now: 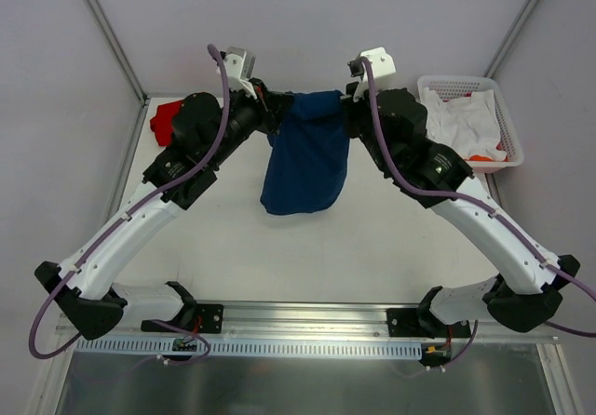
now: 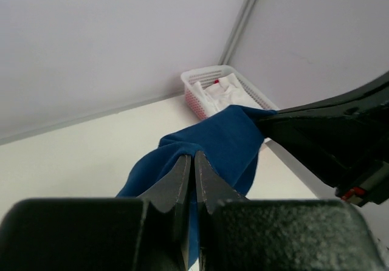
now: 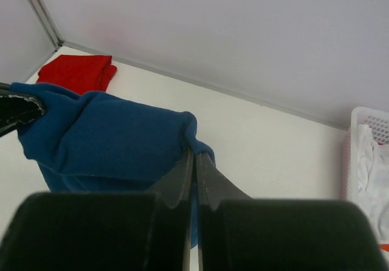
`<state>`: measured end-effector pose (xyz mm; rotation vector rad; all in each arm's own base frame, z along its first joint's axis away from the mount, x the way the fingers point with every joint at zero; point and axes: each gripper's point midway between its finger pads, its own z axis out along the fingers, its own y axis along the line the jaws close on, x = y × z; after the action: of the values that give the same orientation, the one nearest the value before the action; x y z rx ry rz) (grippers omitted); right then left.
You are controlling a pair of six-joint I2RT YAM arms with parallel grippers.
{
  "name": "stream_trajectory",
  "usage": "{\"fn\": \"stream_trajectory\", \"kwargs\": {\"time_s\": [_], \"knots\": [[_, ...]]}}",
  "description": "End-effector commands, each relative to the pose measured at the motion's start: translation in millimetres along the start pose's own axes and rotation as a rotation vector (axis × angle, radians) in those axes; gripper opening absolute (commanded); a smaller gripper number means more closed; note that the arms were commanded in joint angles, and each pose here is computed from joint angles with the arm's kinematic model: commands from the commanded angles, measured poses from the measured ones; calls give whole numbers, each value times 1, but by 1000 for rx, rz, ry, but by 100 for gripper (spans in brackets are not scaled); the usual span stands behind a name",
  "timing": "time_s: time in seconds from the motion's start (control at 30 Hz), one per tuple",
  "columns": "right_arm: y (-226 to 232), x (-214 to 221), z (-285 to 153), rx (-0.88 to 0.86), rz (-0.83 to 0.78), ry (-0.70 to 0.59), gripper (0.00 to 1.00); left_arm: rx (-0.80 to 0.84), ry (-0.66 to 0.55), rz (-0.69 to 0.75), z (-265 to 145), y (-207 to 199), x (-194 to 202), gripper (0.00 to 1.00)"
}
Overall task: Fold and stack the t-shirts
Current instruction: Fold the long partially folded tshirt into a neat square
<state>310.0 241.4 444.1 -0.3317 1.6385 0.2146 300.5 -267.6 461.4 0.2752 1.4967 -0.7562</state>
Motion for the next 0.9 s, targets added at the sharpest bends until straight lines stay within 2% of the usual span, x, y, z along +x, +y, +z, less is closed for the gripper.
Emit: {"fn": "stream_trajectory", "kwargs": {"time_s": [0.0, 0.23, 0.37, 0.53, 0.7, 0.8, 0.83, 0.87], "knots": [[-9, -14, 9, 8, 59, -27, 0, 25, -65, -49, 11, 3, -23, 0], [-33, 10, 48, 47, 82, 44, 0, -17, 12, -88, 51, 52, -1, 0], [-40, 18, 71, 58, 78, 75, 0, -3, 33, -87, 71, 60, 4, 0], [-48, 8, 83, 71, 62, 66, 0, 18, 28, -79, 92, 62, -5, 0], [-49, 0, 79, 66, 70, 48, 0, 29, 27, -76, 92, 60, -8, 0], [-45, 19, 76, 51, 87, 83, 0, 28, 29, -92, 81, 58, -7, 0], [-46, 16, 70, 51, 101, 65, 0, 15, 59, -107, 79, 62, 10, 0], [-44, 32, 70, 51, 108, 98, 0, 16, 57, -114, 76, 62, 14, 0]]}}
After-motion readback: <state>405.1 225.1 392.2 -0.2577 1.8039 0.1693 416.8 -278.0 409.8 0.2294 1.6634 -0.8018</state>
